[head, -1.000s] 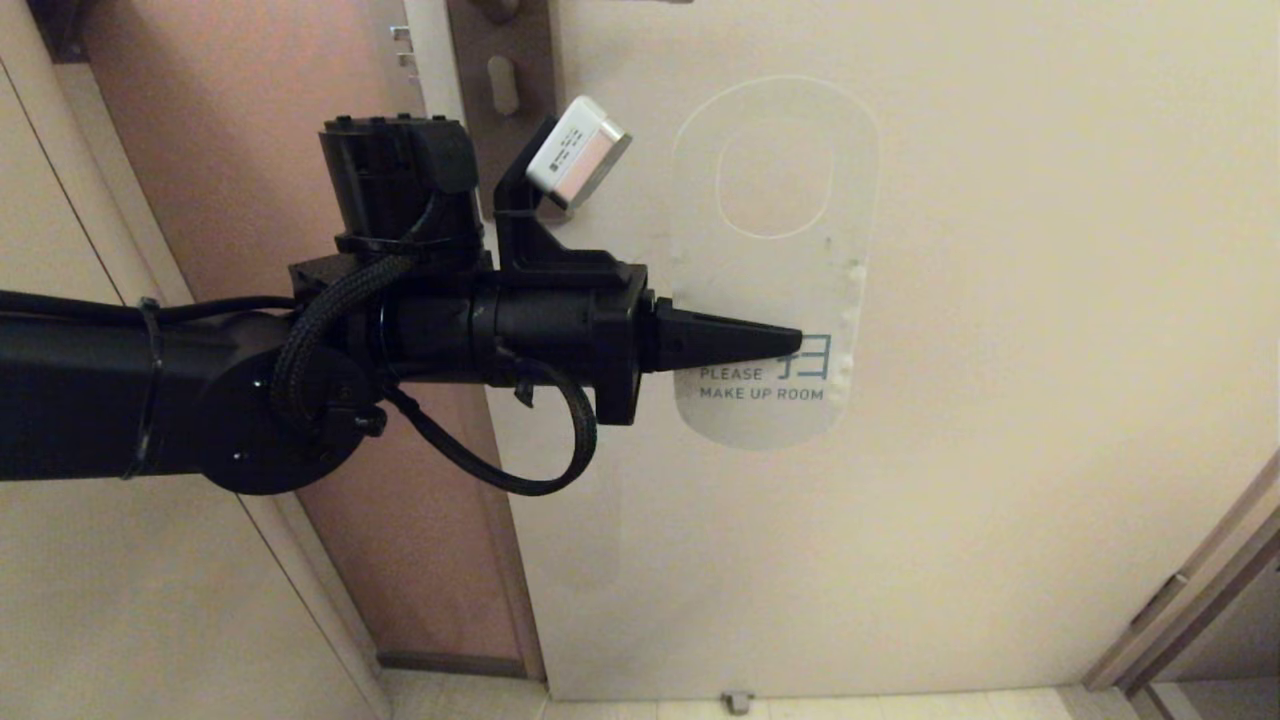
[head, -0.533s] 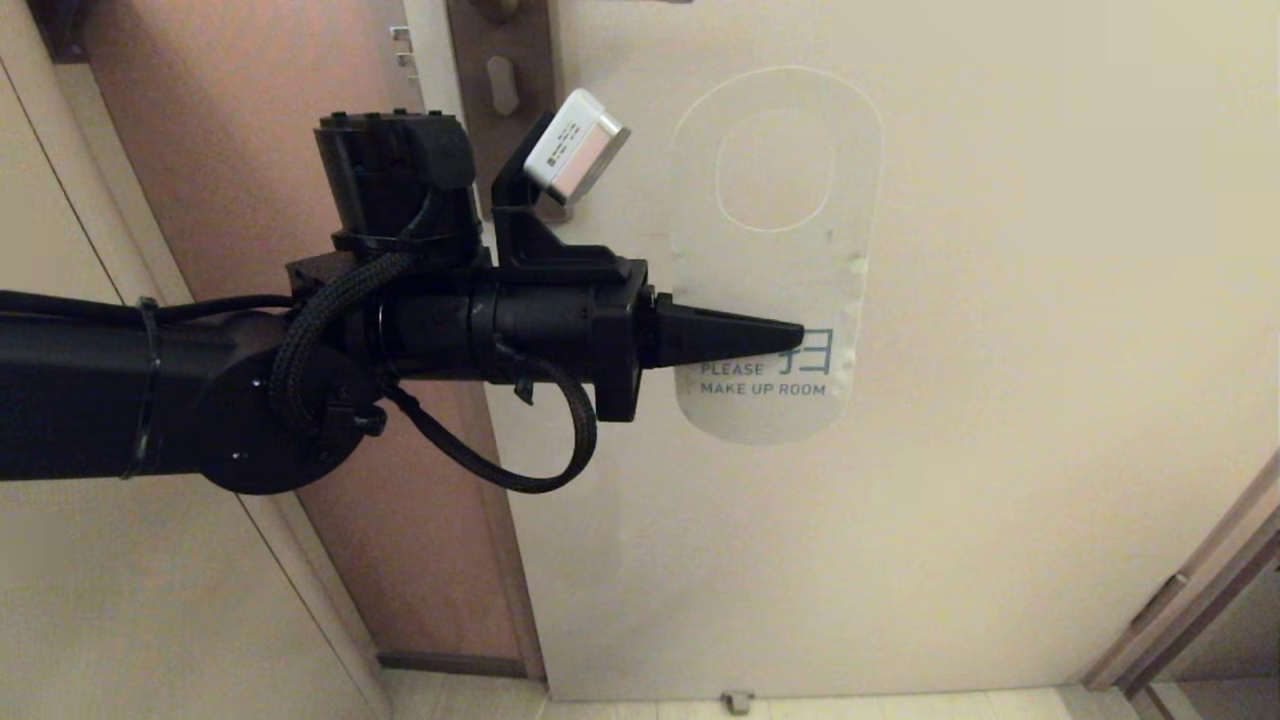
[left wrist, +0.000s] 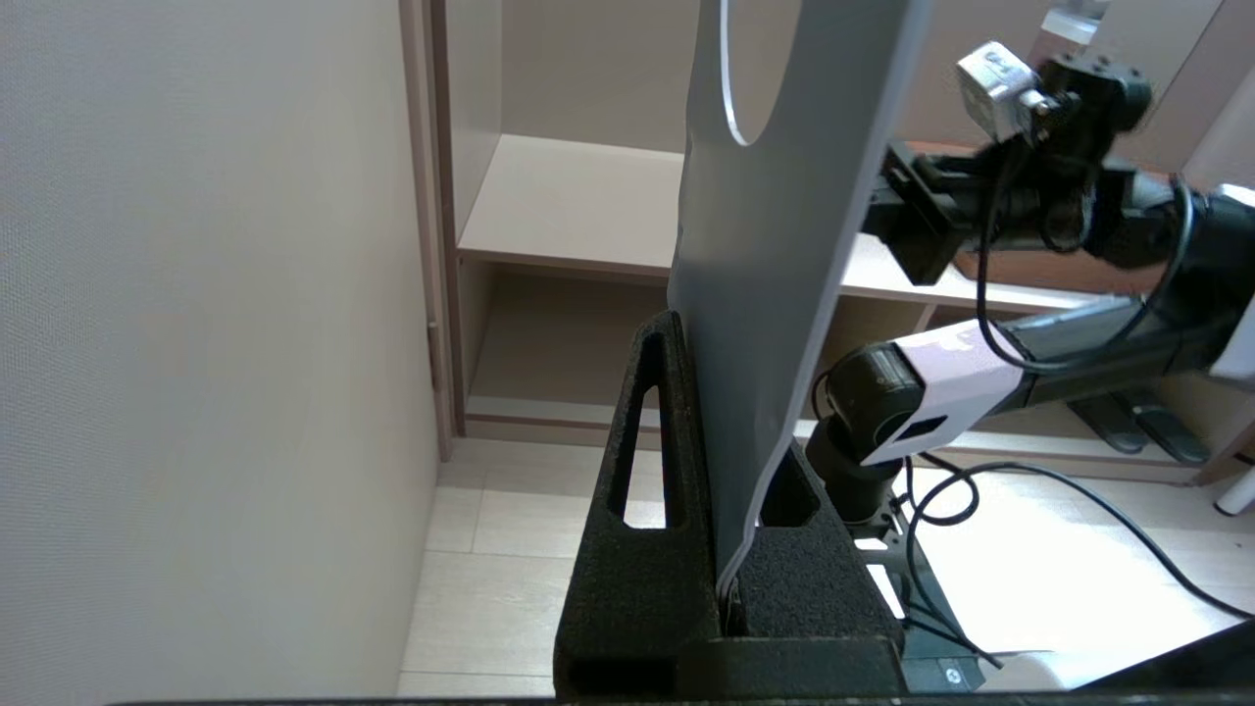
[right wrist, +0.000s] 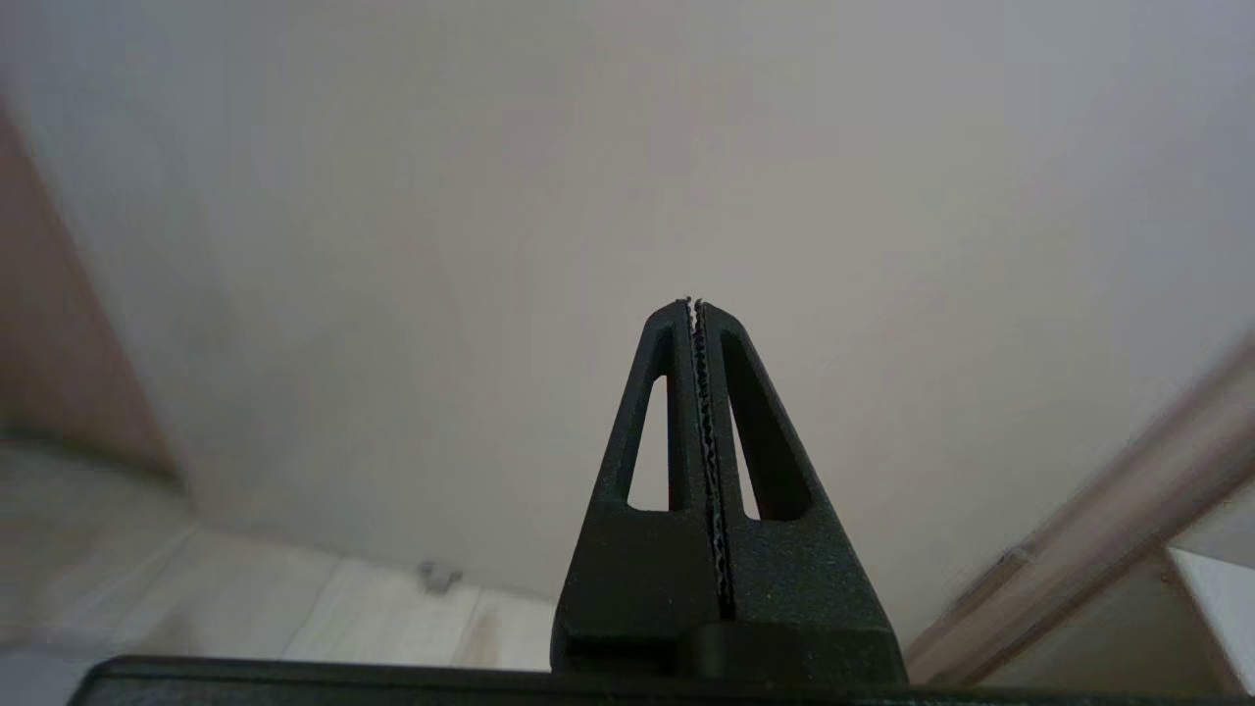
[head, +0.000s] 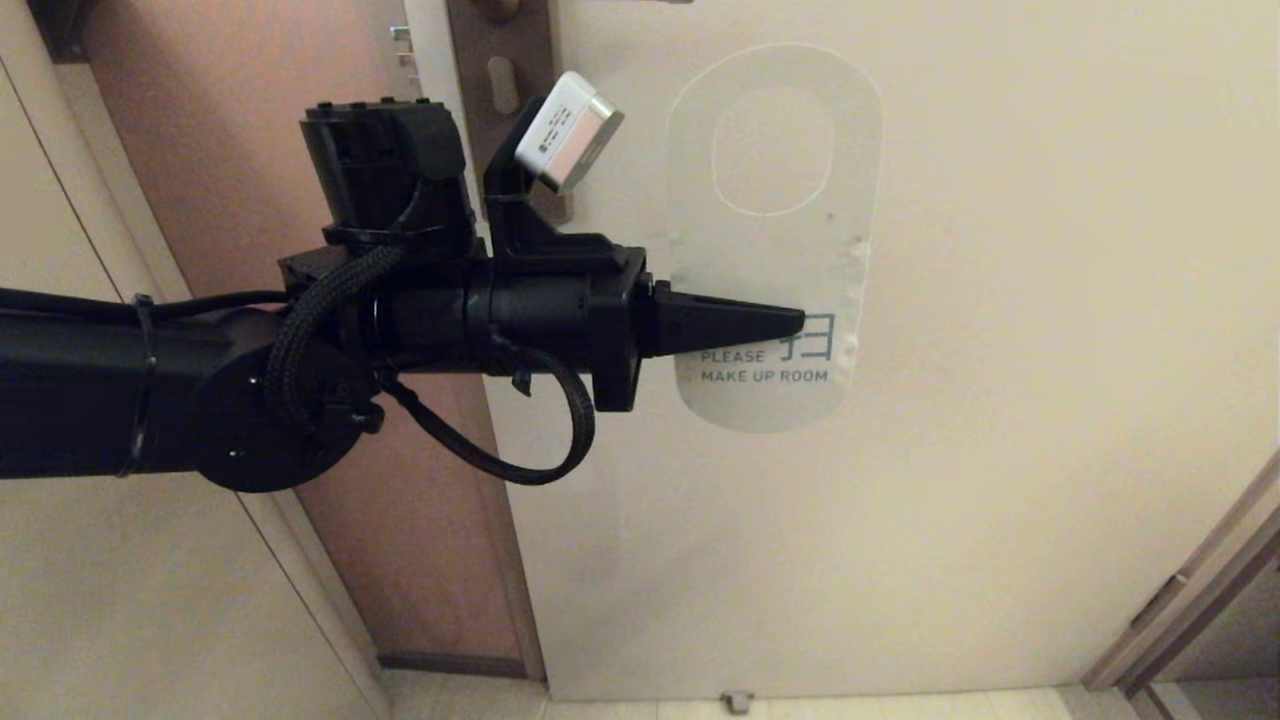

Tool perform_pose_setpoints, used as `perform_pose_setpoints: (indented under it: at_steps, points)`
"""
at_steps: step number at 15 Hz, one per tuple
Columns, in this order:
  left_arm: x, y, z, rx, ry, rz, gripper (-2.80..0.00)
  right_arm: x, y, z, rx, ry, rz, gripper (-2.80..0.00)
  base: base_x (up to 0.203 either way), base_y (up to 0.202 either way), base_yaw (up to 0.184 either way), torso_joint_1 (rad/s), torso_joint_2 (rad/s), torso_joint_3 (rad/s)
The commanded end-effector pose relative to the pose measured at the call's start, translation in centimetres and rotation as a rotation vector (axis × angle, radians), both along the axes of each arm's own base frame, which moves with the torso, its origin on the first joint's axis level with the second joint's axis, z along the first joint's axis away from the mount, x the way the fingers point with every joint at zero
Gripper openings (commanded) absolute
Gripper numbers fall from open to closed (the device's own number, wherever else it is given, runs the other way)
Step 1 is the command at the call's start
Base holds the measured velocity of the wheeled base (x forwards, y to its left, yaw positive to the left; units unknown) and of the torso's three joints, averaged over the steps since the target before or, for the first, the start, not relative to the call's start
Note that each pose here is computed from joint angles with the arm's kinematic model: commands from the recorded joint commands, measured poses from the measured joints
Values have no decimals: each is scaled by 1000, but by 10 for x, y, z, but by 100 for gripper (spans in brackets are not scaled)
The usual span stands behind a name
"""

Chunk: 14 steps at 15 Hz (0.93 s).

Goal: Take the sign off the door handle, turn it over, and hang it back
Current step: Hand it to the other hand

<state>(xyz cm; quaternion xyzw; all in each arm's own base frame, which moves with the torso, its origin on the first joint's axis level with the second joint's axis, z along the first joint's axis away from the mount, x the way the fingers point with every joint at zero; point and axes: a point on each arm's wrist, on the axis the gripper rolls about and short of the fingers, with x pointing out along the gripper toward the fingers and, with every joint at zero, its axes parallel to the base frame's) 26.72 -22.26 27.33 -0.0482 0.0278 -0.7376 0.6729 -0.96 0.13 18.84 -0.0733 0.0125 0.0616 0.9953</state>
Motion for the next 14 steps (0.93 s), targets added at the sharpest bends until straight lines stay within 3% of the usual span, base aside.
perform_pose_setpoints:
  at_steps: [1,4,10,14]
  points:
    - [-1,0,1,-3,-4,-6,-280,14,1,2,-4,69,38,-280,0,0,0,0,0,0]
    - [0,-1,1,-2,-1,-8,-280,30,5,2,-19,137,167,-280,0,0,0,0,0,0]
    - [1,-6,5,-12,2,-20,-280,91,13,11,-6,135,388,-280,0,0,0,0,0,0]
    - [-2,-10,6,-11,10,-38,-280,109,18,6,25,166,586,-280,0,0,0,0,0,0]
